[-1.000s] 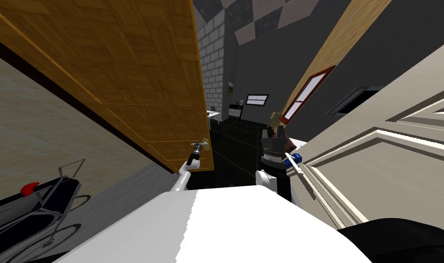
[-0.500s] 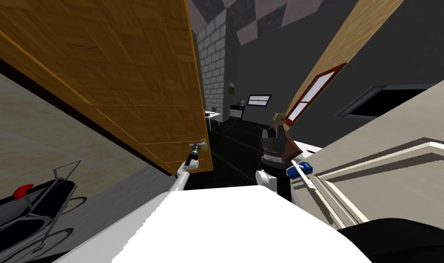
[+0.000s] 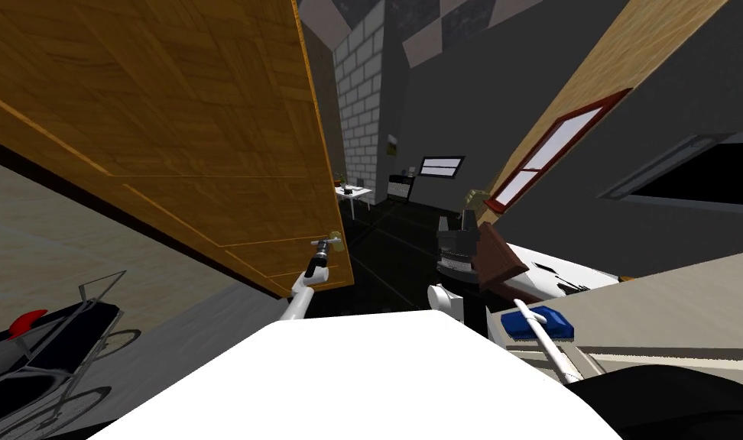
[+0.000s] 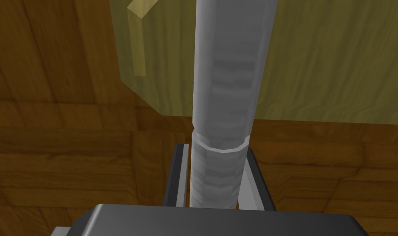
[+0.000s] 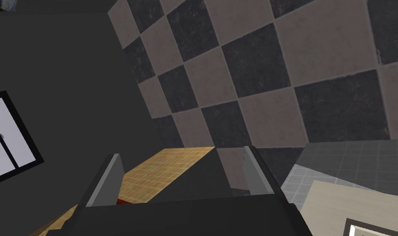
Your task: Push the door open
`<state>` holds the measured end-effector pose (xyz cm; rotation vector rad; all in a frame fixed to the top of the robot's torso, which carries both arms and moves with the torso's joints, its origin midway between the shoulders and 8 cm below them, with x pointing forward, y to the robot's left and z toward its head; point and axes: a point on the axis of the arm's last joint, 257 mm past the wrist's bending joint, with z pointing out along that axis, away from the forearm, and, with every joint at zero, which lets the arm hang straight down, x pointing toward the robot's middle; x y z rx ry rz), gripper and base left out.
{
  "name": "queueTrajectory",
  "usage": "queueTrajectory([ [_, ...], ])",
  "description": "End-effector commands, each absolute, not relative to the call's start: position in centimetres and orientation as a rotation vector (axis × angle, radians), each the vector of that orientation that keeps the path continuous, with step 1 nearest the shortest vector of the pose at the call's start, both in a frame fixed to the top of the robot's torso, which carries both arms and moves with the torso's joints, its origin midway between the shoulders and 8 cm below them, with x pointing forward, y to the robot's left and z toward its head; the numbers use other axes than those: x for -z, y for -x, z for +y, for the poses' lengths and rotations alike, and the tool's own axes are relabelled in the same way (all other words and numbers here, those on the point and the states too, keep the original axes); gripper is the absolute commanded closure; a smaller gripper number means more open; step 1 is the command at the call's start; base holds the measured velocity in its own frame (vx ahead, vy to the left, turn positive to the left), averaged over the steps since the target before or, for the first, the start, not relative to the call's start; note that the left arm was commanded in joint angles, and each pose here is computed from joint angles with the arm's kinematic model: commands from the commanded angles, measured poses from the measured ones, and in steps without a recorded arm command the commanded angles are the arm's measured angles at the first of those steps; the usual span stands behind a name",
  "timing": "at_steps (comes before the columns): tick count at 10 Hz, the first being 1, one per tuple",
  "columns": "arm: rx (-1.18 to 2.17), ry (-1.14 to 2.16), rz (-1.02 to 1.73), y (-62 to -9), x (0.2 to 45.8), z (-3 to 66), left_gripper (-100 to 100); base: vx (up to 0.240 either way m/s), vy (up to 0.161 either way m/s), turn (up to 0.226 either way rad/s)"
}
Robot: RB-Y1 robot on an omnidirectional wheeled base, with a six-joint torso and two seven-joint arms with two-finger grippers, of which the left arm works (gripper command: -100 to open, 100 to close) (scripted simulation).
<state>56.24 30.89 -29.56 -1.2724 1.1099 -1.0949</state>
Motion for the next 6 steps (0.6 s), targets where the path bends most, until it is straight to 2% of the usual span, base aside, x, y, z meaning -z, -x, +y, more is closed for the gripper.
queueTrajectory([
  [1, 1.088, 1.277, 1.093, -56.3, 29.2, 31.6, 100, 0.165, -0.101, 0.064],
  [4, 1.066, 1.288, 1.075, -56.0, 29.3, 33.1, 100, 0.12, -0.06, 0.05],
  [6, 1.052, 1.293, 1.063, -55.8, 29.3, 34.1, 100, 0.182, -0.057, 0.067],
])
